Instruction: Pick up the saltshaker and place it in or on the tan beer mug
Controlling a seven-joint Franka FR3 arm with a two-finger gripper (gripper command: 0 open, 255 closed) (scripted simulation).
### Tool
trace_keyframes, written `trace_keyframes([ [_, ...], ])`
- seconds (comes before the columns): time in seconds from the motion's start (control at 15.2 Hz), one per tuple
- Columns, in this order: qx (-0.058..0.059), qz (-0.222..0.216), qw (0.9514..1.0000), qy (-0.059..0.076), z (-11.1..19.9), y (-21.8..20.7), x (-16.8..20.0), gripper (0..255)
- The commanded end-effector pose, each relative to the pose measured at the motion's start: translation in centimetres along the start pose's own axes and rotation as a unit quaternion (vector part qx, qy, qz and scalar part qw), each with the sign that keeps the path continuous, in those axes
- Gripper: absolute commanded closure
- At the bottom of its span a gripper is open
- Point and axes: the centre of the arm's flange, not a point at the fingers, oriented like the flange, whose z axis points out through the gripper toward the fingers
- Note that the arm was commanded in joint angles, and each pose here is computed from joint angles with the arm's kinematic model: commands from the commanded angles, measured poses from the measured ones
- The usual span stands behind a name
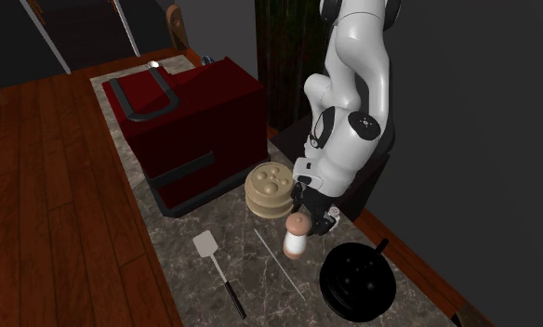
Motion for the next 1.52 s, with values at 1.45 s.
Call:
trace_keyframes([
  [1.45, 0.0, 0.0, 1.0, 0.0, -7.1, 0.5, 2.0, 255],
])
